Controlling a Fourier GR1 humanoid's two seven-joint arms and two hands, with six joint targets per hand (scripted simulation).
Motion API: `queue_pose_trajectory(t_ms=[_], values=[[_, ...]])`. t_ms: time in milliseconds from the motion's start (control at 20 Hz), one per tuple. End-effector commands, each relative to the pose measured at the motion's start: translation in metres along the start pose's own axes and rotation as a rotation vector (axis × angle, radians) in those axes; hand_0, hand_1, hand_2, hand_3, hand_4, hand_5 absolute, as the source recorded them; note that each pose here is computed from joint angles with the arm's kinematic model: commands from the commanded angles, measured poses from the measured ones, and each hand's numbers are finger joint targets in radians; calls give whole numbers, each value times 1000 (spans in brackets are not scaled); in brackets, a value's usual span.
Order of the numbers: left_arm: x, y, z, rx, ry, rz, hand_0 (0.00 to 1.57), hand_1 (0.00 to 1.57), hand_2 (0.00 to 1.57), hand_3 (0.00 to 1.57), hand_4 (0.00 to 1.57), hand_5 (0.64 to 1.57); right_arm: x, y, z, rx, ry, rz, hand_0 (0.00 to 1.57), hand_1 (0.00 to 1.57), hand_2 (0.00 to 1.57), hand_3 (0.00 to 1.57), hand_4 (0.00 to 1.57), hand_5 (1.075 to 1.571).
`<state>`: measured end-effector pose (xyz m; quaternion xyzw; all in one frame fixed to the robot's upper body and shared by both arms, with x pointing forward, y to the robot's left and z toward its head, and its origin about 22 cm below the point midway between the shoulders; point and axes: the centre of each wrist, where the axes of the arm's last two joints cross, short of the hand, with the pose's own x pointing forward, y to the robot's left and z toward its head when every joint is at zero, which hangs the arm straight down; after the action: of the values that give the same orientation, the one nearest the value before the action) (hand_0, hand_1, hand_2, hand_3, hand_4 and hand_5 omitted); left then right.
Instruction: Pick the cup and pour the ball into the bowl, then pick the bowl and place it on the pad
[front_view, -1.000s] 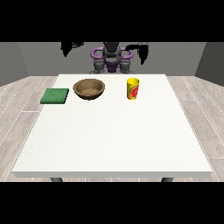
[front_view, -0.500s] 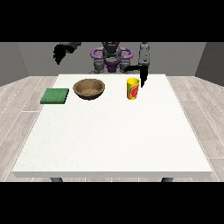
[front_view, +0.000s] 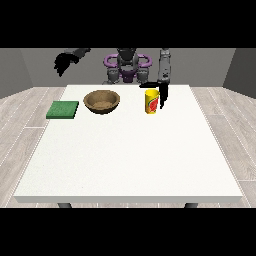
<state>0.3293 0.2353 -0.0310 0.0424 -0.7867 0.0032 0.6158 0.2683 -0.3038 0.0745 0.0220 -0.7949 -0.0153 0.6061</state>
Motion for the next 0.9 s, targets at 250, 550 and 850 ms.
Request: queue_pose_trajectory(t_ms=[250,550,850], values=[[-28,19,-9,90,-34,30,0,0,0,0,887,1555,27,-18,-15,19,-62,1,0,0,0,0,674,1566],[-57,9,24,141,-17,-197,1265,1265,1571,1571,1335,1483,44,-37,-7,87,-76,5,0,0,0,74,642,1568],[-42,1,1,125,22,-327,1285,1285,1571,1571,1408,1413,34,-78,-6,35,29,-6,0,0,0,182,634,1566]])
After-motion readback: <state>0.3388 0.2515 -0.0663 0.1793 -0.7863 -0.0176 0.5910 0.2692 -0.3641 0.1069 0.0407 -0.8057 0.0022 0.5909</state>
